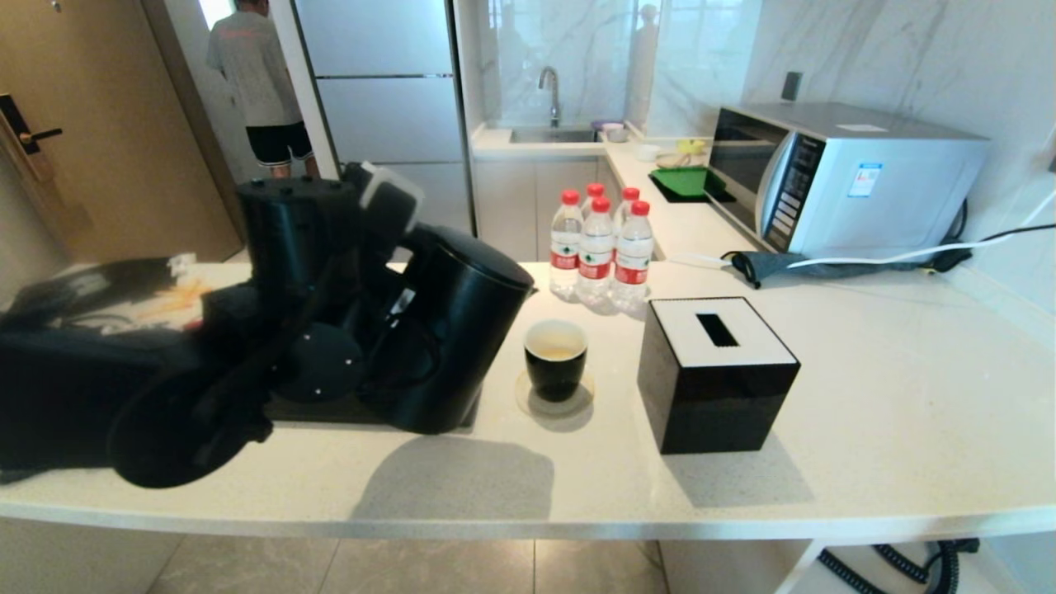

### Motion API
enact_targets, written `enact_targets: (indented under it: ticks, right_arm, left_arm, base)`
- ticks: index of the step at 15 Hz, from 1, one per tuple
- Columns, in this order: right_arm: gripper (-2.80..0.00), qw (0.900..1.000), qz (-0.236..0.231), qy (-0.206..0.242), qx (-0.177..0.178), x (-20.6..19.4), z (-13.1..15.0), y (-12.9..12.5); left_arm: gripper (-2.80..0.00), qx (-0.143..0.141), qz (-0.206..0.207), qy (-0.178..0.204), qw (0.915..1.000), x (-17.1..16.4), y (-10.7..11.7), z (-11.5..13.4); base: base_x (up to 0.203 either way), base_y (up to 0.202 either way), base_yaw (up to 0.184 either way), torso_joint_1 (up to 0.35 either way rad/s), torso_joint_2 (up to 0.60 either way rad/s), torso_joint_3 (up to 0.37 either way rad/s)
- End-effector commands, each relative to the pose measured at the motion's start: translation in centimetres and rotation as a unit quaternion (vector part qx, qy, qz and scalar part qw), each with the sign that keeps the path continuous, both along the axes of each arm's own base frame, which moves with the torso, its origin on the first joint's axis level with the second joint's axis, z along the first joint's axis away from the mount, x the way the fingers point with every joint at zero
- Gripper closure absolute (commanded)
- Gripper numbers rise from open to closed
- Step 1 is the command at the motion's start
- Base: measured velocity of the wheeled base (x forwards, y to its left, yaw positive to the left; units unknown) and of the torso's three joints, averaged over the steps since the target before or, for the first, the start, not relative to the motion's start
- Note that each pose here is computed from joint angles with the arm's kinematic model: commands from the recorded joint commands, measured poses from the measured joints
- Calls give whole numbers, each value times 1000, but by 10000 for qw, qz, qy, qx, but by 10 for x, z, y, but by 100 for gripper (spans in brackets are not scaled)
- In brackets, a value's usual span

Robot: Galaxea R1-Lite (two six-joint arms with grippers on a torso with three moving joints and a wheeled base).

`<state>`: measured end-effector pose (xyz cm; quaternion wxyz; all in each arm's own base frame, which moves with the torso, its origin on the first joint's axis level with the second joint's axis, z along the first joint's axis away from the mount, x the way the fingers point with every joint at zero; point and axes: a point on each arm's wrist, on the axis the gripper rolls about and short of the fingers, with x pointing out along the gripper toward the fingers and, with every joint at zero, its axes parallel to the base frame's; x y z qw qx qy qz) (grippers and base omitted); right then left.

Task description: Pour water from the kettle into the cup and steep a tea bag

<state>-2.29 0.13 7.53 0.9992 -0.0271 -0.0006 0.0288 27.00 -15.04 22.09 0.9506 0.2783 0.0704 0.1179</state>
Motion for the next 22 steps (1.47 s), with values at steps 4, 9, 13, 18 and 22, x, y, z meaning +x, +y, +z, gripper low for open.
enact_targets:
  ticks: [4,9,13,18,22]
  right_arm:
    - [0,10000,3,5,-5,0,0,0]
    - [0,10000,3,5,-5,0,0,0]
    - [0,10000,3,5,-5,0,0,0]
    - [0,10000,3,6,-1,0,0,0]
    - [0,10000,3,6,1,0,0,0]
  left_arm:
    - [0,-496,409,-369,9972,-16,37,18]
    - [0,-1089,959,-644,9873,-14,80,20]
    - [0,-1346,1255,-779,9798,-10,118,19]
    - [0,-1589,1359,-1096,9717,-12,173,2]
    - [0,-1876,1181,-1334,9660,-9,197,-24]
  base:
    - [0,0,0,0,0,0]
    - [0,0,0,0,0,0]
    - [0,0,0,0,0,0]
    - [0,0,0,0,0,0]
    - [0,0,0,0,0,0]
